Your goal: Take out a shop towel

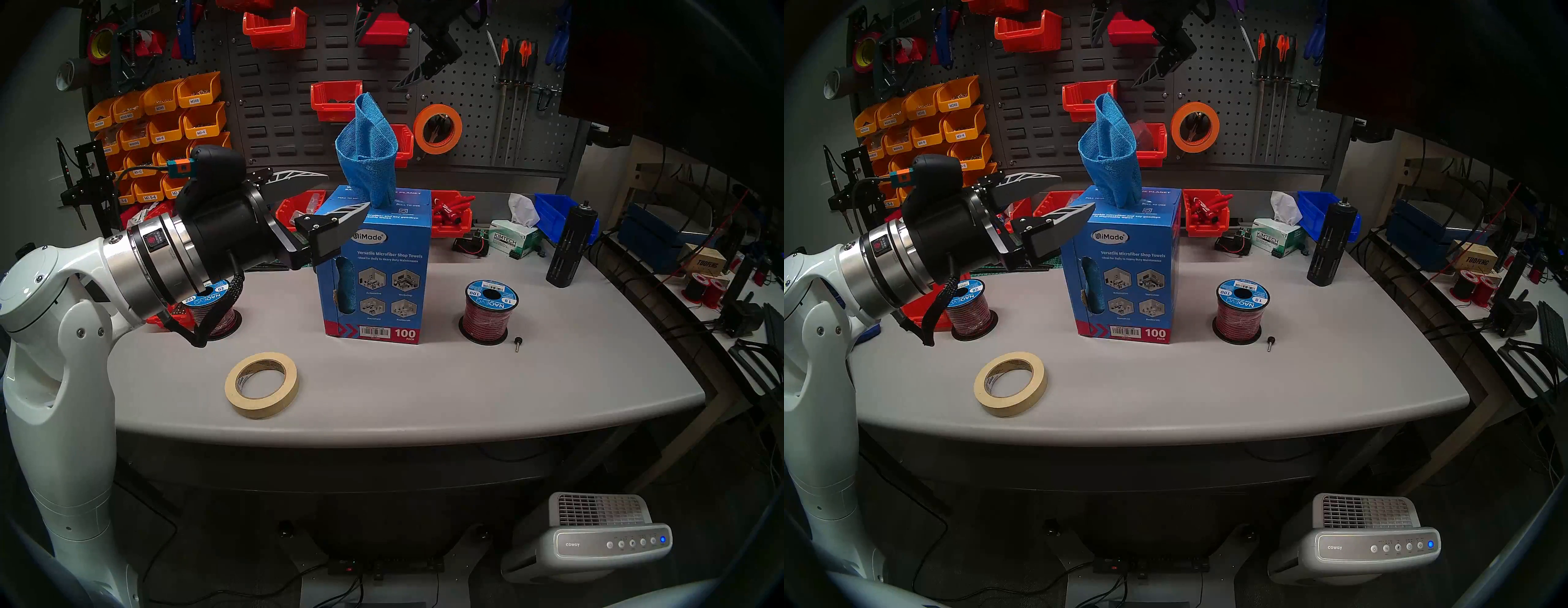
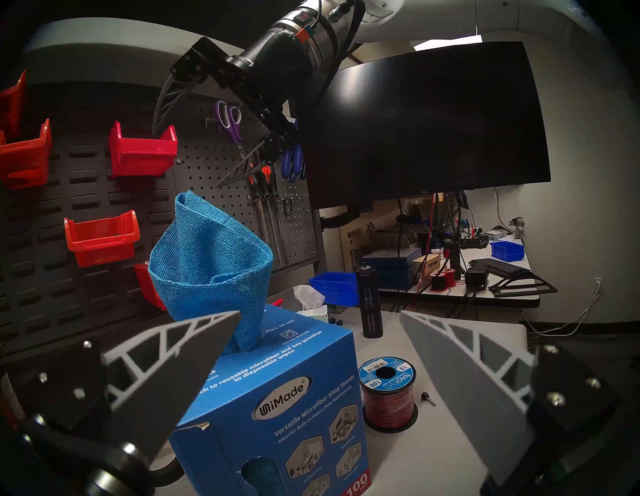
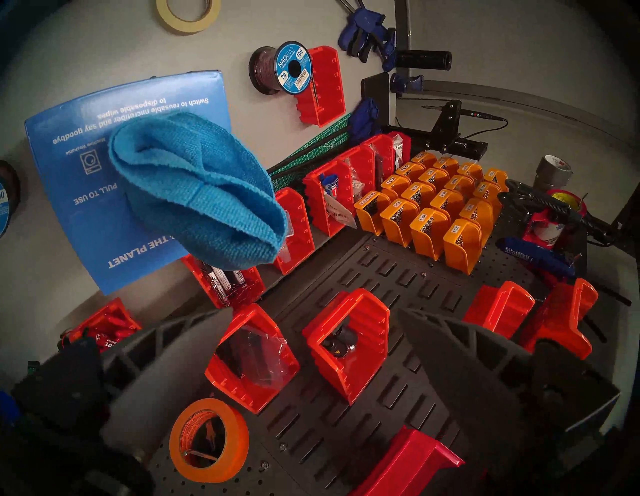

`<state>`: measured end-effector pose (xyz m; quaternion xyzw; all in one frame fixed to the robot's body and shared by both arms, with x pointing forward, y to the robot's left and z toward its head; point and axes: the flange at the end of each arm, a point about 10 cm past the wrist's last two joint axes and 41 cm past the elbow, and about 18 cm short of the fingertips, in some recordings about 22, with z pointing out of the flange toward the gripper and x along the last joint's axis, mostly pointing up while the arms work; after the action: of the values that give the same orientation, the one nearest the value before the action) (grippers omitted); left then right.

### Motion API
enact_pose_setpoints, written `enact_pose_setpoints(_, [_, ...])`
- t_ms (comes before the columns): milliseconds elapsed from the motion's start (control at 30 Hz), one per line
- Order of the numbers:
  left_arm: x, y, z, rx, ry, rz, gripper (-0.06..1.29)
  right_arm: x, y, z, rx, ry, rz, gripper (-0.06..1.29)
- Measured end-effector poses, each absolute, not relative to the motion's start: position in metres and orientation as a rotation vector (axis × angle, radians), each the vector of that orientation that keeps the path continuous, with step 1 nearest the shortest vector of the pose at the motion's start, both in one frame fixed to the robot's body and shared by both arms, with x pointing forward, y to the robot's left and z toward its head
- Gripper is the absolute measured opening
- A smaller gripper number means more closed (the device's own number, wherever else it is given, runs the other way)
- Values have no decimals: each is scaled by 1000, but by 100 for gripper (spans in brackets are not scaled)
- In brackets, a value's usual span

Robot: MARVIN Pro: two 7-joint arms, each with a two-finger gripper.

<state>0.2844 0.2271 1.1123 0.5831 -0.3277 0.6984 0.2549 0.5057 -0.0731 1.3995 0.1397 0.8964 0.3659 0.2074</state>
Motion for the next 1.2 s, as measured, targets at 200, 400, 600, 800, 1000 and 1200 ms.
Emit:
enact_pose_setpoints(200, [284, 226, 1113, 1572, -895, 1900, 126, 502, -62, 1400, 364, 2505, 1040, 123])
enact_pose_setpoints(400, [284, 225, 1114, 1562, -899, 1905, 126, 498, -50, 1402, 336, 2511, 1056, 123])
enact_pose_setpoints(600, [284, 224, 1115, 1552, -901, 1909, 126, 494, -43, 1405, 316, 2514, 1069, 123])
enact_pose_setpoints(800, [285, 222, 1116, 1541, -905, 1914, 126, 491, -39, 1405, 308, 2519, 1082, 123])
enact_pose_setpoints(1000, [285, 220, 1117, 1529, -909, 1918, 126, 491, -38, 1401, 308, 2531, 1088, 123])
enact_pose_setpoints(1200, [285, 219, 1118, 1518, -913, 1921, 126, 491, -37, 1397, 312, 2544, 1088, 123])
